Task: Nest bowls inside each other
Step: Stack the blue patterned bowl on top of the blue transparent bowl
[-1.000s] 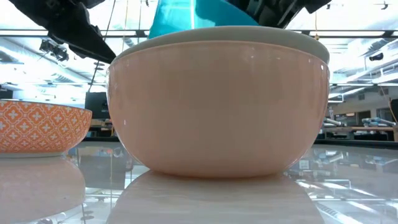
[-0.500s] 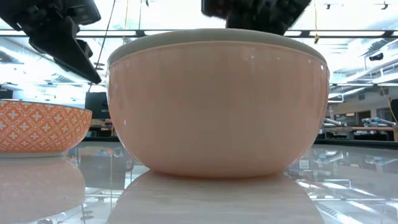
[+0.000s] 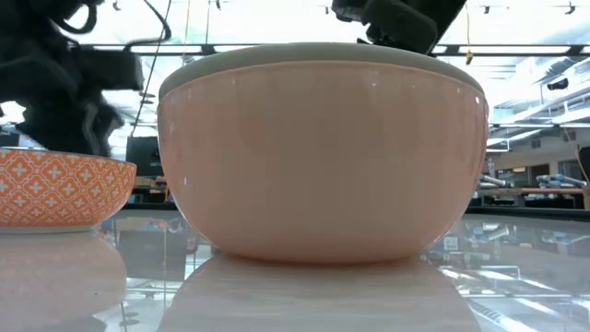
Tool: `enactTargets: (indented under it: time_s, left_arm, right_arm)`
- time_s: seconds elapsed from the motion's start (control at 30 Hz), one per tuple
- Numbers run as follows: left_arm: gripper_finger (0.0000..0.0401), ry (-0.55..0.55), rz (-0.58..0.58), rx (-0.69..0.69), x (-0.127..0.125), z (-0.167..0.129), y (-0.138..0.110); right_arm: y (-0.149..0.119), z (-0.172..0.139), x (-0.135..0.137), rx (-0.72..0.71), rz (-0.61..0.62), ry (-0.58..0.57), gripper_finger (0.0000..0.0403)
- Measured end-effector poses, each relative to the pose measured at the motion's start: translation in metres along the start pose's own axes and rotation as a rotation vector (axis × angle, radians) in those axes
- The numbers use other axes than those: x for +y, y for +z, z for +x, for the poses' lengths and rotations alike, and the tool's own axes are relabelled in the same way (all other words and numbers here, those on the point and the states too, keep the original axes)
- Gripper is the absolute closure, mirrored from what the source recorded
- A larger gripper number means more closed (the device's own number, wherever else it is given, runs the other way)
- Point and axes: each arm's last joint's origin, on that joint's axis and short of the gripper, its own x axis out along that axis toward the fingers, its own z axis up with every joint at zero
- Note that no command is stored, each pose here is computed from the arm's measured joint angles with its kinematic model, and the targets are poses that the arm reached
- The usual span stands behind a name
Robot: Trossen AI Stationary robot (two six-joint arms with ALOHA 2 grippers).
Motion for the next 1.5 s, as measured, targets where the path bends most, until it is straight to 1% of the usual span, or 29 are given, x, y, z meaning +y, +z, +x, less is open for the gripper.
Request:
enactTargets:
  time_s: [0.1,0.17,0.23,0.33,0.37,0.43,0.5,0.6,0.67,0.73,0.8,0.87,0.93,1.0,1.07,1.13,1.2,1.27,1.33,1.5]
  left_arm:
    - [0.0235,-0.024,-0.007,0.066,0.001,0.006,0.000]
    - [0.0257,-0.035,0.007,0.087,0.001,0.008,0.000]
    - [0.0295,-0.053,0.030,0.093,0.000,0.011,0.001]
    - [0.0372,-0.102,0.062,0.081,-0.002,0.013,0.005]
    - [0.0383,-0.115,0.059,0.058,-0.003,0.012,0.010]
    - [0.0384,-0.110,0.073,0.029,-0.004,0.008,0.018]
    - [0.0385,-0.097,0.119,-0.007,-0.006,0.000,0.030]
    - [0.0388,-0.119,0.176,-0.140,-0.015,-0.024,0.063]
    - [0.0388,-0.112,0.231,-0.187,-0.017,-0.041,0.080]
    - [0.0389,-0.131,0.274,-0.259,-0.020,-0.058,0.098]
    - [0.0389,-0.160,0.313,-0.336,-0.022,-0.072,0.112]
    - [0.0390,-0.179,0.344,-0.389,-0.022,-0.077,0.121]
    - [0.0390,-0.203,0.350,-0.426,-0.023,-0.069,0.130]
    - [0.0390,-0.228,0.321,-0.477,-0.026,-0.055,0.143]
    - [0.0390,-0.234,0.286,-0.514,-0.031,-0.034,0.155]
    - [0.0388,-0.265,0.267,-0.554,-0.039,-0.014,0.165]
    - [0.0384,-0.294,0.282,-0.517,-0.046,-0.001,0.171]
    - [0.0383,-0.312,0.280,-0.474,-0.053,0.005,0.178]
    - [0.0382,-0.308,0.295,-0.411,-0.060,0.011,0.181]
    - [0.0380,-0.298,0.331,-0.327,-0.079,0.033,0.184]
  right_arm:
    - [-0.003,-0.001,-0.001,0.016,0.004,-0.024,0.0232]
    - [-0.004,-0.001,-0.001,0.014,0.012,-0.052,0.0232]
    - [-0.007,-0.003,-0.002,0.012,0.022,-0.099,0.0233]
    - [-0.012,-0.007,-0.003,0.019,0.045,-0.151,0.0235]
    - [-0.014,-0.009,-0.003,0.022,0.057,-0.159,0.0235]
    - [-0.017,-0.013,-0.004,0.031,0.072,-0.178,0.0235]
    - [-0.020,-0.019,-0.005,0.031,0.085,-0.201,0.0236]
    - [-0.025,-0.031,-0.011,0.016,0.120,-0.253,0.0236]
    - [-0.029,-0.042,-0.015,0.003,0.147,-0.295,0.0236]
    - [-0.034,-0.052,-0.018,-0.016,0.179,-0.333,0.0236]
    - [-0.040,-0.061,-0.021,-0.026,0.204,-0.359,0.0236]
    - [-0.047,-0.068,-0.023,-0.041,0.232,-0.365,0.0236]
    - [-0.055,-0.071,-0.024,-0.050,0.257,-0.360,0.0236]
    - [-0.063,-0.071,-0.025,-0.062,0.281,-0.360,0.0236]
    - [-0.070,-0.070,-0.026,-0.072,0.303,-0.368,0.0236]
    - [-0.078,-0.067,-0.028,-0.071,0.318,-0.375,0.0236]
    - [-0.086,-0.064,-0.030,-0.055,0.338,-0.377,0.0236]
    - [-0.094,-0.062,-0.030,-0.030,0.351,-0.380,0.0236]
    - [-0.101,-0.060,-0.029,-0.014,0.363,-0.376,0.0236]
    - [-0.113,-0.056,-0.029,-0.006,0.390,-0.389,0.0236]
